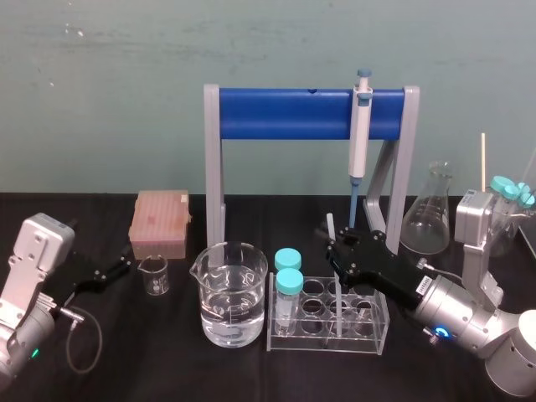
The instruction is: Pick up the stirring rod with one hand, then place it down.
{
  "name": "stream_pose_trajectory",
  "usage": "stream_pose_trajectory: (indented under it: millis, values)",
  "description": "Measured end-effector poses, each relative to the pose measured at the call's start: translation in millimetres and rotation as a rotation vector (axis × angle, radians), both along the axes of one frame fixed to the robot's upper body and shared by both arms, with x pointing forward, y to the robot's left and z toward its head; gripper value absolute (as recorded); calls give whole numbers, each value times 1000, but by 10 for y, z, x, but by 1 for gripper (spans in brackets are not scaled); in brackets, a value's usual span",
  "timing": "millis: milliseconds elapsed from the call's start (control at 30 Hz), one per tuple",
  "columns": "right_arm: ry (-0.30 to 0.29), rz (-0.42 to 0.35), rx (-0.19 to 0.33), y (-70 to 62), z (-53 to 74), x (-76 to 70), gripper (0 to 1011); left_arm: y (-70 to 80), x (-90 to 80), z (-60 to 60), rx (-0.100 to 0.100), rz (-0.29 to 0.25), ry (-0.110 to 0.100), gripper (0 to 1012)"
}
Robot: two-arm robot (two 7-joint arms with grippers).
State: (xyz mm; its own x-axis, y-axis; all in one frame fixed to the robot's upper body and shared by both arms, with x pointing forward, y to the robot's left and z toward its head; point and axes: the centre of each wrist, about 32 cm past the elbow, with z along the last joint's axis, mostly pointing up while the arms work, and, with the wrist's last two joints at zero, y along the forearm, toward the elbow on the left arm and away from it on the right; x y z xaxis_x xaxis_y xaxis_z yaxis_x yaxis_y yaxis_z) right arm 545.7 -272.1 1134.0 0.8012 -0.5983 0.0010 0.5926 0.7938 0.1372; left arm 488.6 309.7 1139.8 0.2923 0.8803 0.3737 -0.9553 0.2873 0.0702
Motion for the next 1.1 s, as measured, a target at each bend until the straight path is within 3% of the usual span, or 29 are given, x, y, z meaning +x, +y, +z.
stream_pose_trajectory:
  millis: [833,1000,1100]
  values:
    - [-1,0,2,-1,1,-3,899,0,0,0,0,0,0,1000]
    - [-1,0,2,-2,1,-3,1003,0,0,0,0,0,0,1000]
    - [-11,-52,1,-26,45,-5,1003,0,0,0,0,0,0,1000]
